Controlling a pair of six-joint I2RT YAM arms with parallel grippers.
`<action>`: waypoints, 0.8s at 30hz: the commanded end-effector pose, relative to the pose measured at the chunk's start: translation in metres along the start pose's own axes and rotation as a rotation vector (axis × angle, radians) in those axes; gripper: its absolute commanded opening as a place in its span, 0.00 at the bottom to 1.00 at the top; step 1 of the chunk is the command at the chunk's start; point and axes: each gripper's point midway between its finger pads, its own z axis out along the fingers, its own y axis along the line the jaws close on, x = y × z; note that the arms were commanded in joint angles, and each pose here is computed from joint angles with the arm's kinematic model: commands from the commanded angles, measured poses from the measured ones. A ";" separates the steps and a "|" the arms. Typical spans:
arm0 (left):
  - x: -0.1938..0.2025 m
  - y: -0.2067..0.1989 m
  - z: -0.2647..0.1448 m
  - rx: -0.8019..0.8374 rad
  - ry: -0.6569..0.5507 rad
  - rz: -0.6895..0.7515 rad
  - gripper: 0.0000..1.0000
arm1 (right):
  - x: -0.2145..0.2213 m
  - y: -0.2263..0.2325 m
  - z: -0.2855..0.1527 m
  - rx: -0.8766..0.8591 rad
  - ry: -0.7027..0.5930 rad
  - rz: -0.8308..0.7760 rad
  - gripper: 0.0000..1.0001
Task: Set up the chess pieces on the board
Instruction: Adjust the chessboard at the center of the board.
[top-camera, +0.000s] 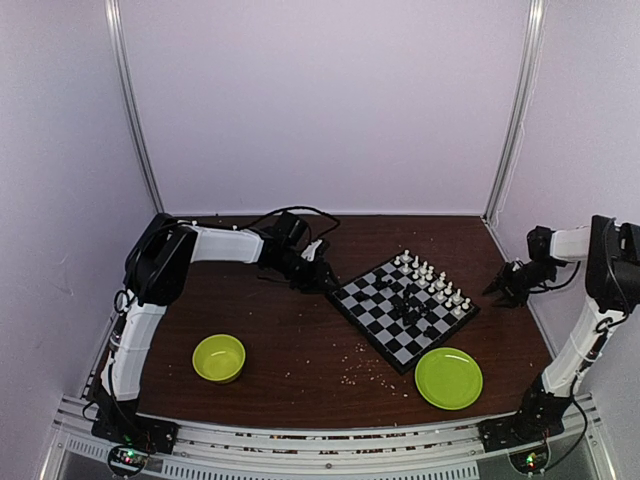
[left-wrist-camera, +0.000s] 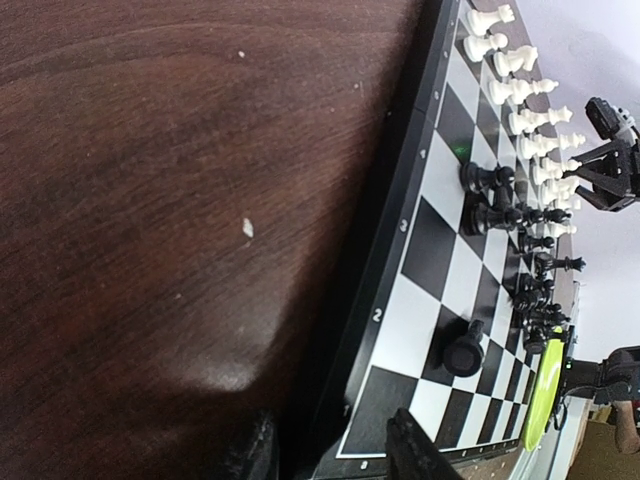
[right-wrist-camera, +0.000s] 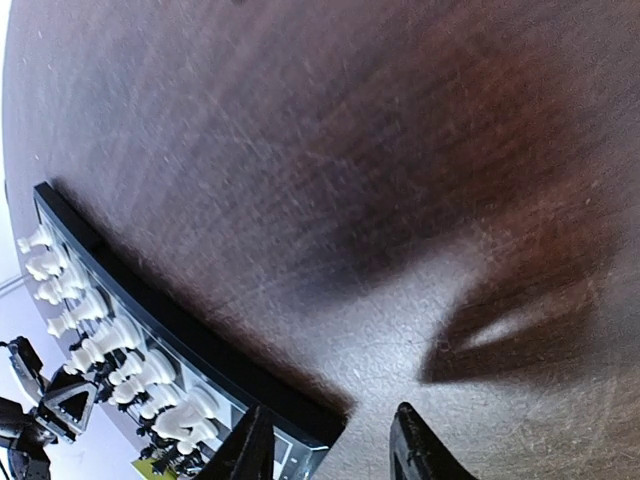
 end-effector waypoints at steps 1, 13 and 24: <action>0.000 0.000 -0.010 -0.026 -0.003 0.015 0.38 | 0.010 0.001 0.002 -0.019 0.065 -0.051 0.39; 0.003 0.001 -0.009 -0.021 -0.002 0.030 0.39 | 0.028 -0.017 -0.010 0.060 0.284 -0.454 0.35; 0.003 -0.002 -0.010 -0.006 0.002 0.069 0.41 | 0.028 -0.012 -0.054 0.147 0.187 -1.127 0.34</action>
